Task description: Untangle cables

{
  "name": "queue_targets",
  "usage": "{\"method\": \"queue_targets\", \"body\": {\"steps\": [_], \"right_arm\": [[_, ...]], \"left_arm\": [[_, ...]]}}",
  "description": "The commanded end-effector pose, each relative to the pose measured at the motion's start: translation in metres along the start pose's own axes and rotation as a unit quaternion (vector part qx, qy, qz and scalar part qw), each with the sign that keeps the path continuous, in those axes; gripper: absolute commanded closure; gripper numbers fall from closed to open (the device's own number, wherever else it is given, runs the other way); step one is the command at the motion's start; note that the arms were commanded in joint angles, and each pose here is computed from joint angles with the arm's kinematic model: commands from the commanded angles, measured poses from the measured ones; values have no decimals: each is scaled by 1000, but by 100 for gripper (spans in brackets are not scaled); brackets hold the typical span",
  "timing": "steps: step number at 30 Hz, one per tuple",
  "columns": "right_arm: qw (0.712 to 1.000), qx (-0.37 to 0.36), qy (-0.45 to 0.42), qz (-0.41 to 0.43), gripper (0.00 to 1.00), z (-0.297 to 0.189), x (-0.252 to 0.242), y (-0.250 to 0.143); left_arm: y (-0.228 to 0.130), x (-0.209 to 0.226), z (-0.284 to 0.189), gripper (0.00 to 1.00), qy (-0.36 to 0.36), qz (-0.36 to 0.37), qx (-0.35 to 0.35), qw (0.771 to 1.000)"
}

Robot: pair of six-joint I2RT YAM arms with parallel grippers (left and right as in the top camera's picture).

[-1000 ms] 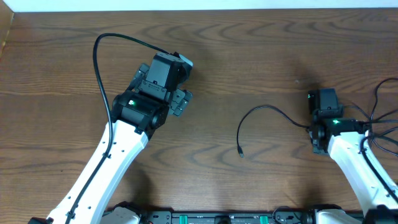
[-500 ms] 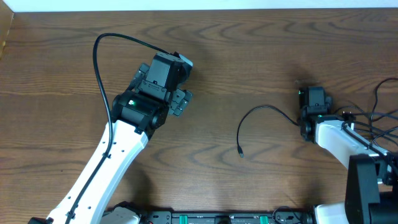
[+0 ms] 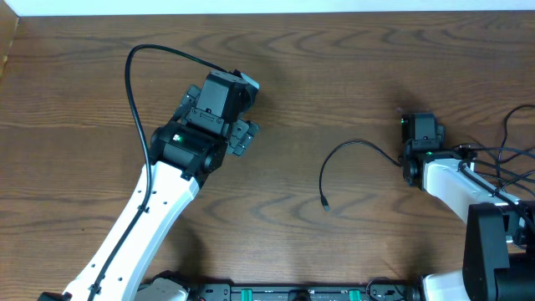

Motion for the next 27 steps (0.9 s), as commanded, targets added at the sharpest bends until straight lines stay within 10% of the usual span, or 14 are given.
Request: {"method": "queue_targets", "body": {"steps": [1, 5, 8, 13, 27], "right_arm": [[997, -33, -67, -7, 1, 15, -35, 11], [995, -63, -71, -2, 1, 18, -35, 24], [994, -60, -86, 18, 24, 23, -35, 33], [993, -59, -99, 31, 34, 26, -36, 39], [990, -73, -110, 58, 23, 31, -38, 50]], "left_arm": [[-1, 1, -1, 2, 2, -4, 1, 1000], [-1, 1, -1, 2, 2, -3, 1, 1000], [-1, 1, -1, 2, 2, -3, 1, 1000], [-1, 1, -1, 2, 2, -4, 1, 1000], [-1, 1, -1, 2, 2, -4, 1, 1000]]}}
Point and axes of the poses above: each gripper's point midway between its finger pads, its own z axis out along the fingers, its own x axis along the line the jaws close on, y = z × x, the point moved 7 cm from there along -z, back along the fingers, and after that the axes turned 15 degrees about z, right-handed, at the moved point
